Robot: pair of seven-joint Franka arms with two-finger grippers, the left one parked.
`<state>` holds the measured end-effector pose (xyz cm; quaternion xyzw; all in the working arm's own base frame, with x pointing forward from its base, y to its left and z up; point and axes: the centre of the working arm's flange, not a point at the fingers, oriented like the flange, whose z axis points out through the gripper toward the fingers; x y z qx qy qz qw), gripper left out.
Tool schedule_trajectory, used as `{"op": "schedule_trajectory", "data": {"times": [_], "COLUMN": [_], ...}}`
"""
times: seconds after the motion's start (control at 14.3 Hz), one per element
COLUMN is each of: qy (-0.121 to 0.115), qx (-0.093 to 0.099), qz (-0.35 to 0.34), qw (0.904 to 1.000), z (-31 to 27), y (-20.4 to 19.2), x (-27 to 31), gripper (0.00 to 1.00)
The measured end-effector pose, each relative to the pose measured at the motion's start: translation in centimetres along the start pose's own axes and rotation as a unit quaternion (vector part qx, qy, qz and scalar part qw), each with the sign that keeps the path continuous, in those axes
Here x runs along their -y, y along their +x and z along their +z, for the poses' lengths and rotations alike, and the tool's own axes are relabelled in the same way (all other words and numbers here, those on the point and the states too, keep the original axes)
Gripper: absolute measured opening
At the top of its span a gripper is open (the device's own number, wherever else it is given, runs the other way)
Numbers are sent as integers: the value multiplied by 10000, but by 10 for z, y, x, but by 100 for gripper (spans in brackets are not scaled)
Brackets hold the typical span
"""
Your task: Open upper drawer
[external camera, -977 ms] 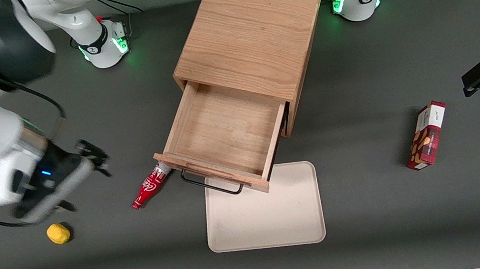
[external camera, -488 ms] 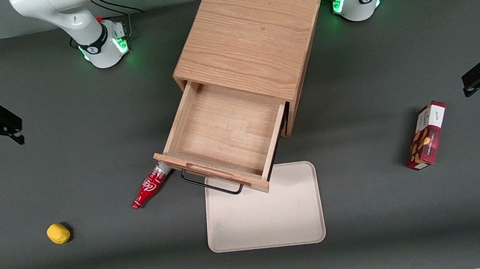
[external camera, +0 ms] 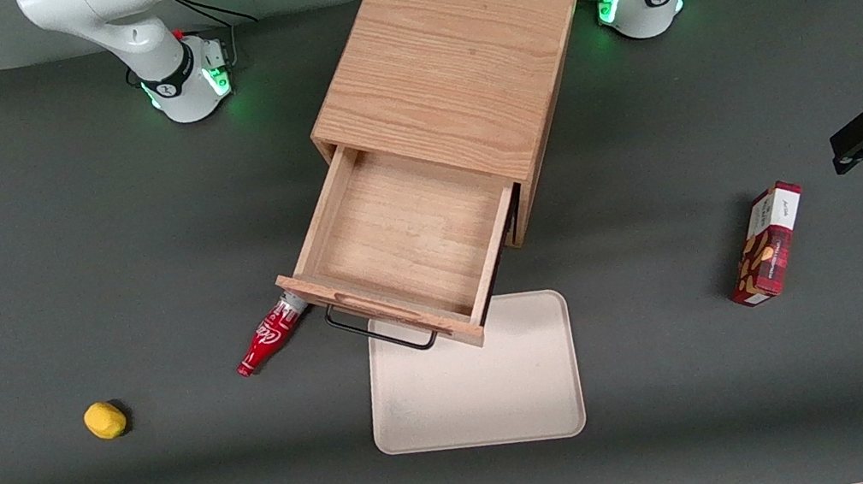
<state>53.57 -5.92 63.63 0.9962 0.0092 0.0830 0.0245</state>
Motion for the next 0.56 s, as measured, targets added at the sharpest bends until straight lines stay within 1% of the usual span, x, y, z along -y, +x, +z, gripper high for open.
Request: {"op": "schedule_trajectory", "data": {"times": [0.49,0.56], "qy": [1,1], "qx": [117,162], "qz": [-82,-92], "qw": [9999,9998], "z": [10,10], "y": [9,11], "x": [12,14], "gripper": [100,100]}}
